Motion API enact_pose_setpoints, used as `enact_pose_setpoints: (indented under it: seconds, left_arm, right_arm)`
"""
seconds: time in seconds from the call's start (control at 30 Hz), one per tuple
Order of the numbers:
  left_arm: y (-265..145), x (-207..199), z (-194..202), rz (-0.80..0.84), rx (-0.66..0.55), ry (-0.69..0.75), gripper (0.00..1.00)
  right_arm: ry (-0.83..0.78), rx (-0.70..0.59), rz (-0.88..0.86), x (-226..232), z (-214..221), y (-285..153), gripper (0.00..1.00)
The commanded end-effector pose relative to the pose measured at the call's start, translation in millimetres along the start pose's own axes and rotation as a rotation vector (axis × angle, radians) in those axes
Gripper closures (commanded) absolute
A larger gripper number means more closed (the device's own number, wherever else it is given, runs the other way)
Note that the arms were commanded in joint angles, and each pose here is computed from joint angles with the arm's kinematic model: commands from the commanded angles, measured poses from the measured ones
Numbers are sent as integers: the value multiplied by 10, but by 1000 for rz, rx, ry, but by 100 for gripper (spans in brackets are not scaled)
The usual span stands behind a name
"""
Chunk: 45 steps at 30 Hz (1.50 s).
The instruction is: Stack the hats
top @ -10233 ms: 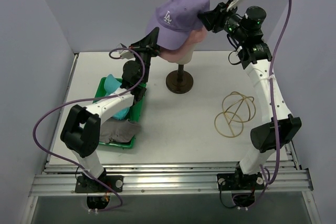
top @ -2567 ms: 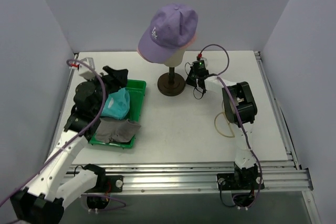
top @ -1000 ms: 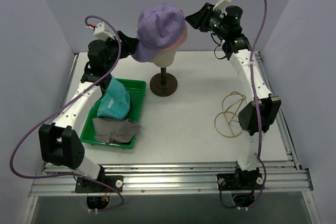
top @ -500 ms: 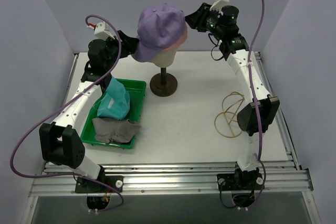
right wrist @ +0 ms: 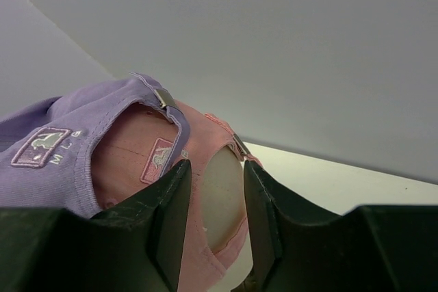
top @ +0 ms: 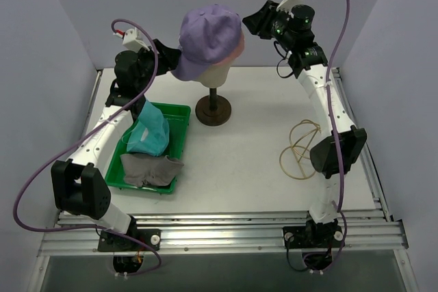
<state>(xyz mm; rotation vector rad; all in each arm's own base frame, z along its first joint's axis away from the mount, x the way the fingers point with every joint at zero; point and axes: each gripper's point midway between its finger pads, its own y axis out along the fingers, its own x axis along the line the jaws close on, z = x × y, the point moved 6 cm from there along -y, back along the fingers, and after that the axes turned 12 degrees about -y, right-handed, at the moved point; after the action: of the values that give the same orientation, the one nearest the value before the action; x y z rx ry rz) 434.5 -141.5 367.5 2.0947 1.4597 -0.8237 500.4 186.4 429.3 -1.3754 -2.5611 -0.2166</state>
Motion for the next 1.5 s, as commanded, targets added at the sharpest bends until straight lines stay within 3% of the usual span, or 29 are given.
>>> enact_pose_setpoints:
  seconds: [0.0,1.13,1.27,1.47]
  left_arm:
    - [0,-295,-248,97,-67,23,27]
    - [16,-344,-216,110,-67,18,27]
    - [21,-328,-203,106,-65,19,27]
    - [32,-304,-171,104,-63,16,27]
  right_arm:
    - [-68,-154,-49,318,-615,-284,67]
    - [-54,-41,-98,417,-203,-123,72]
    - [-56,-7,-42,332,-111,-97,81]
    - [-61,41,8,236,19,-69,84]
